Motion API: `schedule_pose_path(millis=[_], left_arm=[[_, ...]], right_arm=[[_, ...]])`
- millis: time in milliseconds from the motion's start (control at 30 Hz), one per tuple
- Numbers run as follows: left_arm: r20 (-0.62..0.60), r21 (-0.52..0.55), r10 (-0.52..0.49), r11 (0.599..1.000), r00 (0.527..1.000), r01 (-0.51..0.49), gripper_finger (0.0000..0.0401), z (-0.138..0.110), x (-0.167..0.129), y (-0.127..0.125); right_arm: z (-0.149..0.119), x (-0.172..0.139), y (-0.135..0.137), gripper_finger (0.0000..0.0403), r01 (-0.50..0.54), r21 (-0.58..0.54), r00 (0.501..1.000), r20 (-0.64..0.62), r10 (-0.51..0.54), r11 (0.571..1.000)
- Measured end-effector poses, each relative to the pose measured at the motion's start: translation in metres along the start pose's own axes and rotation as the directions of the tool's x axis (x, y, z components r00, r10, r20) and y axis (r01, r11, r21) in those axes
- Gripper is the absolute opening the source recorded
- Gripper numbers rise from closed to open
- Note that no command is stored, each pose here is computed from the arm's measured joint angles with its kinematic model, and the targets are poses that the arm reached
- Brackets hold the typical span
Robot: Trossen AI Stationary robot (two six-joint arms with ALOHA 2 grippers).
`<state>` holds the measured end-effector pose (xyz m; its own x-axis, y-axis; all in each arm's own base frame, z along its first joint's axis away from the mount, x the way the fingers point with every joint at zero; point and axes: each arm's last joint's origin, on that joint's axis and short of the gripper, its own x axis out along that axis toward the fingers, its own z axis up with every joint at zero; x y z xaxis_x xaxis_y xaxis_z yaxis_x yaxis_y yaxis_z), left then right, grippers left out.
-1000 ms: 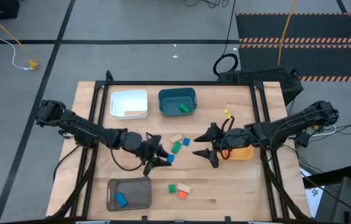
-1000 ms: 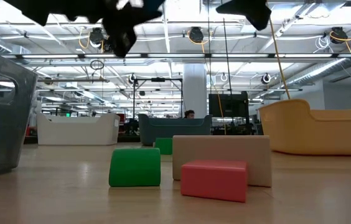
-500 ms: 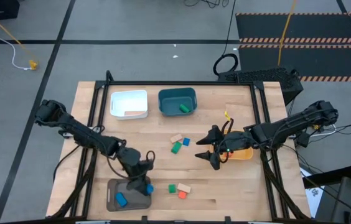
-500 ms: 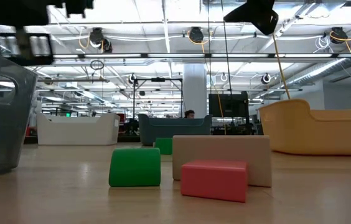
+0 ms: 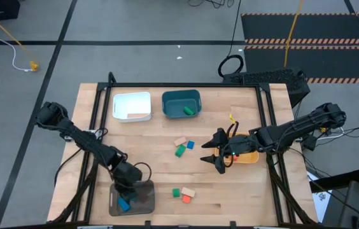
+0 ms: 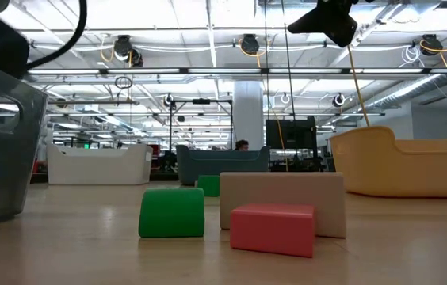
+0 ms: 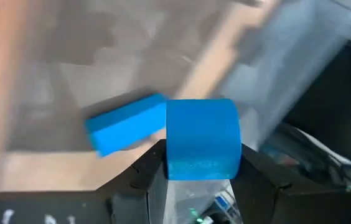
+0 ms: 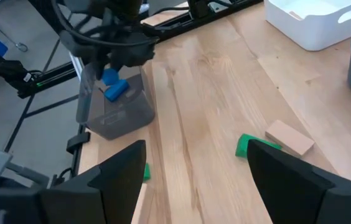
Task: Sort & place blocks by color
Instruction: Put the bottom blue block into the black bin, then put the blue block into the black bin
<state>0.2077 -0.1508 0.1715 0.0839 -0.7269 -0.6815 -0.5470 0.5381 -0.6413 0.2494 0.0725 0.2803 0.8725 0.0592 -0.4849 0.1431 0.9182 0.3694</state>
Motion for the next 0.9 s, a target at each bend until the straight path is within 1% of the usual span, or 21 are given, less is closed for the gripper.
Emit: schedule_pose_path(millis=[67, 100, 267, 400, 567, 767, 833, 900], left_arm=[[-0.004, -0.030, 0.040, 0.999, 0.999, -0.040, 0.0143, -0.0008, -0.0001, 0.0045], [-0.004, -0.032, 0.043, 0.999, 0.999, -0.043, 0.0143, -0.0008, -0.0001, 0.0048], [0.002, -0.025, 0.018, 1.000, 1.000, -0.018, 0.0143, -0.0001, 0.0000, 0.0020], [0.012, -0.034, 0.020, 0.999, 1.000, -0.020, 0.0151, 0.0005, -0.0003, 0.0023], [0.029, -0.027, 0.023, 0.999, 0.999, -0.022, 0.0193, 0.0010, -0.0003, 0.0022], [0.036, 0.000, 0.003, 1.000, 0.999, -0.003, 0.0248, 0.0022, -0.0008, 0.0003], [0.041, 0.002, -0.013, 1.000, 0.999, 0.012, 0.0261, 0.0044, -0.0022, -0.0007], [0.055, 0.016, -0.048, 0.999, 0.997, 0.047, 0.0268, 0.0077, -0.0041, -0.0037]], right_arm=[[-0.0002, 0.0000, -0.0001, 0.0270, 0.002, -0.001, 1.000, -0.002, -0.002, 1.000], [-0.0005, 0.0000, -0.0003, 0.0270, 0.003, -0.001, 1.000, -0.005, -0.003, 1.000], [-0.0006, 0.0000, -0.0004, 0.0270, 0.004, -0.011, 1.000, -0.006, -0.004, 1.000], [-0.0006, 0.0000, -0.0004, 0.0270, 0.004, -0.028, 1.000, -0.006, -0.004, 1.000], [-0.0006, 0.0000, -0.0004, 0.0270, 0.003, -0.054, 1.000, -0.006, -0.004, 0.999], [-0.0017, 0.0000, -0.0016, 0.0270, 0.015, -0.058, 1.000, -0.018, -0.016, 0.998], [-0.0020, 0.0003, -0.0039, 0.0270, 0.051, -0.060, 0.999, -0.013, -0.052, 0.997], [-0.0017, 0.0020, -0.0081, 0.0270, 0.115, -0.061, 0.993, 0.004, -0.115, 0.991]])
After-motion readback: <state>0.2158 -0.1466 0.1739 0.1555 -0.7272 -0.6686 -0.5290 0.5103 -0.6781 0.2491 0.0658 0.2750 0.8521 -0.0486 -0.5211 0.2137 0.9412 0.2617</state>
